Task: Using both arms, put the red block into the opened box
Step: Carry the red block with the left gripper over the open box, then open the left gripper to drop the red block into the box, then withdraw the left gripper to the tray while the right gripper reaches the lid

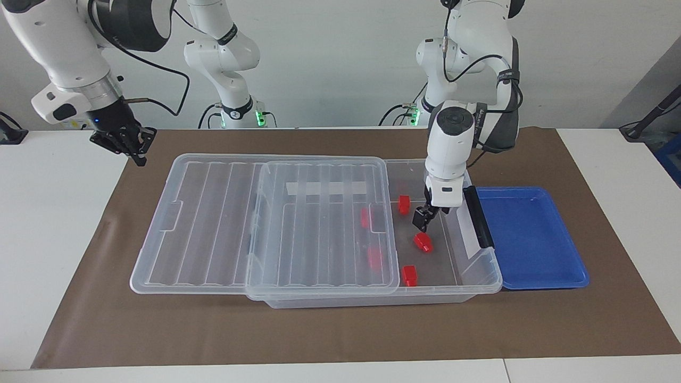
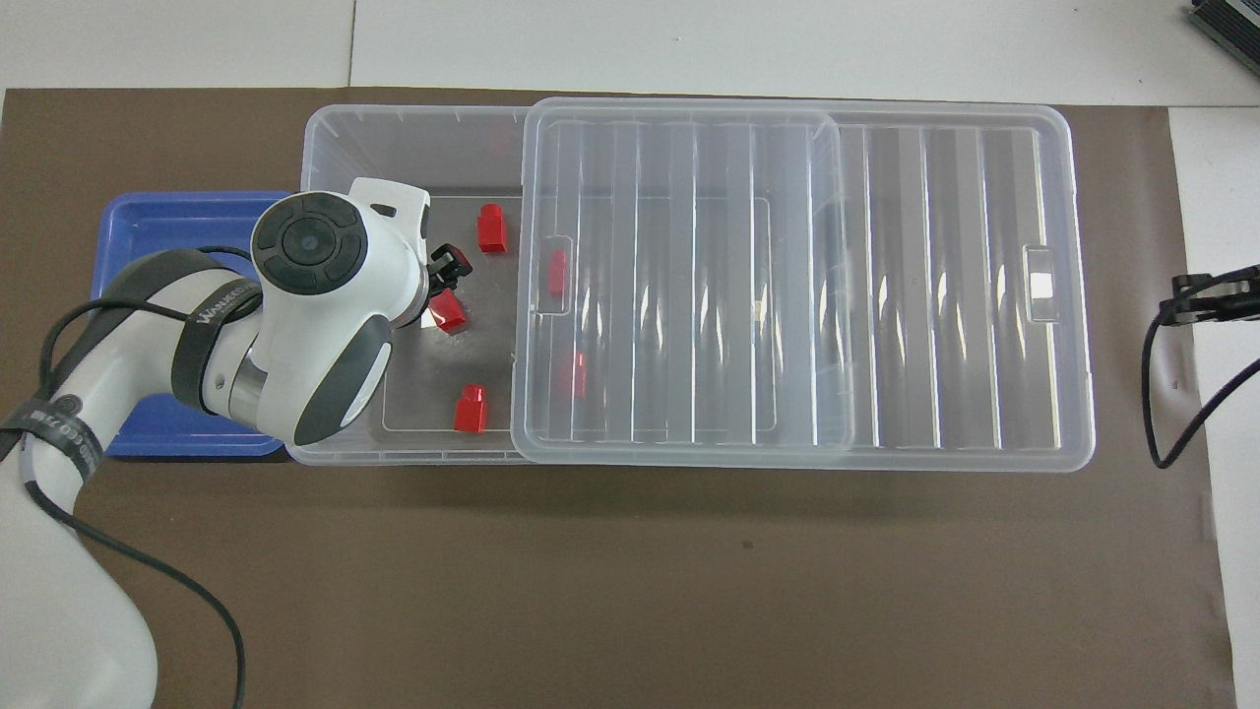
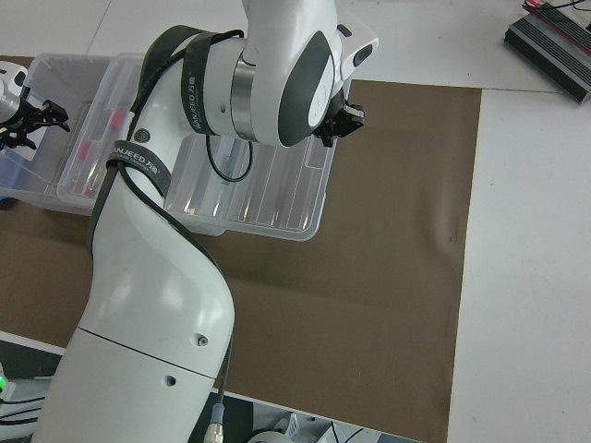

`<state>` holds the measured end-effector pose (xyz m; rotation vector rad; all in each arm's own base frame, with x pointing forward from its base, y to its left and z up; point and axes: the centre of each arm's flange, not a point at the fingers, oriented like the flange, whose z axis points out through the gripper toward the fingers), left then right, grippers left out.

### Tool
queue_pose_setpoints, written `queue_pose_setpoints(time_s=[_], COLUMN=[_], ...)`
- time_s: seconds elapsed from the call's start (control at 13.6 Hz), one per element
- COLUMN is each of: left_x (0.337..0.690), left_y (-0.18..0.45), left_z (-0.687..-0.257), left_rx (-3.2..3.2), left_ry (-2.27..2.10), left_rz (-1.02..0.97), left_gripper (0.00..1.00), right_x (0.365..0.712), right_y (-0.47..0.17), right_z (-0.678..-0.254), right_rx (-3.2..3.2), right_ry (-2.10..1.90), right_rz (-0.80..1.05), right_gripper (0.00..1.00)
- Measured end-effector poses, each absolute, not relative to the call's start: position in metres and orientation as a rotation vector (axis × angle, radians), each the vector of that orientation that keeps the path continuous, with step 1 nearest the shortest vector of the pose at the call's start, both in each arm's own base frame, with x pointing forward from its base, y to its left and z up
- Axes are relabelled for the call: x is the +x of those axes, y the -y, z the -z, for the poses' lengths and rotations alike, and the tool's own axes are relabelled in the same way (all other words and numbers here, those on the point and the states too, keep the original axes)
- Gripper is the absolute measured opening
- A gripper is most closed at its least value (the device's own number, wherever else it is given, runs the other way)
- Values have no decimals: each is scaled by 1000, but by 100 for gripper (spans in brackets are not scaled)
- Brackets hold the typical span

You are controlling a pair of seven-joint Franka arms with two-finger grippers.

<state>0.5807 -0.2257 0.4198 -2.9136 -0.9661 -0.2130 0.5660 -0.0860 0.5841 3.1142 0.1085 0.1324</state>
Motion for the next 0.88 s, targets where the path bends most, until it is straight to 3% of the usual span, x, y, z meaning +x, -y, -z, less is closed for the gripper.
queue_pose_setpoints(time_s=[0.59,0.88], left_x=[590,577], left_y=[145,68], left_z=[-540,-588], left_rx=[-2901,-2977], left_ry=[853,657], left_rz=[222,195], left_gripper=[100,100], right_x=[620,630], right_y=[112,99], right_z=[-486,-469], right_rx=[3068,3120], right_ry=[-269,-264], right_rz=[-174,-204], right_gripper=[1,1])
